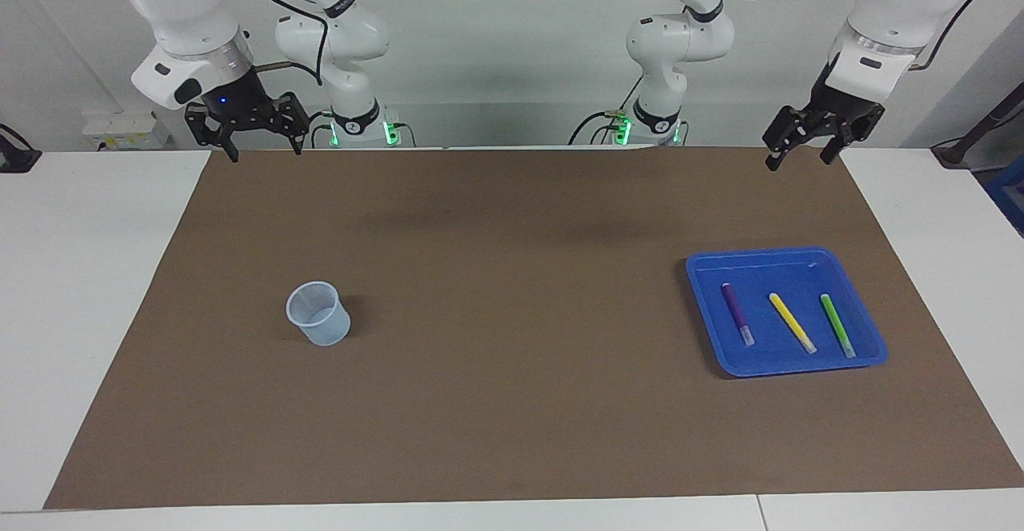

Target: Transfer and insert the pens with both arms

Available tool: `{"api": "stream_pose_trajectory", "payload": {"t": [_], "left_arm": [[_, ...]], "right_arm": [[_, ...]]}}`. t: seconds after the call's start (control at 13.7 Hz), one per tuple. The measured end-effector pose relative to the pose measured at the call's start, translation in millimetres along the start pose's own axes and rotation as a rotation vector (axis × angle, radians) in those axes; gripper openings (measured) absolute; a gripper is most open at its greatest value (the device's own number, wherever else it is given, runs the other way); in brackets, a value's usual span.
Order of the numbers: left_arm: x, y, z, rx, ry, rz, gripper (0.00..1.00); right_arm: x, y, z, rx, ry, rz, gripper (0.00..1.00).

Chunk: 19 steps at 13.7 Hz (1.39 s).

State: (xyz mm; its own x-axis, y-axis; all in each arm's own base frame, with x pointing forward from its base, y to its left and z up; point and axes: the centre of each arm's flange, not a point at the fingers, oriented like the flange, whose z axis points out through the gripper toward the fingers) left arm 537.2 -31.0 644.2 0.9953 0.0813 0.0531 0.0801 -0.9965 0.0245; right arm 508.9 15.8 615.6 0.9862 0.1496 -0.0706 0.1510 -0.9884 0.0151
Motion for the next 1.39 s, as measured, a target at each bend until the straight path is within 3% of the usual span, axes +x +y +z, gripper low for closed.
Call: {"api": "stream_pose_trajectory", "payload": {"t": [1.02, 1.39], "left_arm": [[1.4, -10.1, 3.0, 0.002, -0.003, -0.022, 1.00], [12.4, -19.8, 20.9, -0.005, 0.059, -0.061, 1.00]], "right_arm": [[-0.2, -2.6, 5.9, 0.001, -0.013, -0.031, 1.00], [-1.3, -2.8, 8.0, 0.002, -0.019, -0.031, 1.00]]}}
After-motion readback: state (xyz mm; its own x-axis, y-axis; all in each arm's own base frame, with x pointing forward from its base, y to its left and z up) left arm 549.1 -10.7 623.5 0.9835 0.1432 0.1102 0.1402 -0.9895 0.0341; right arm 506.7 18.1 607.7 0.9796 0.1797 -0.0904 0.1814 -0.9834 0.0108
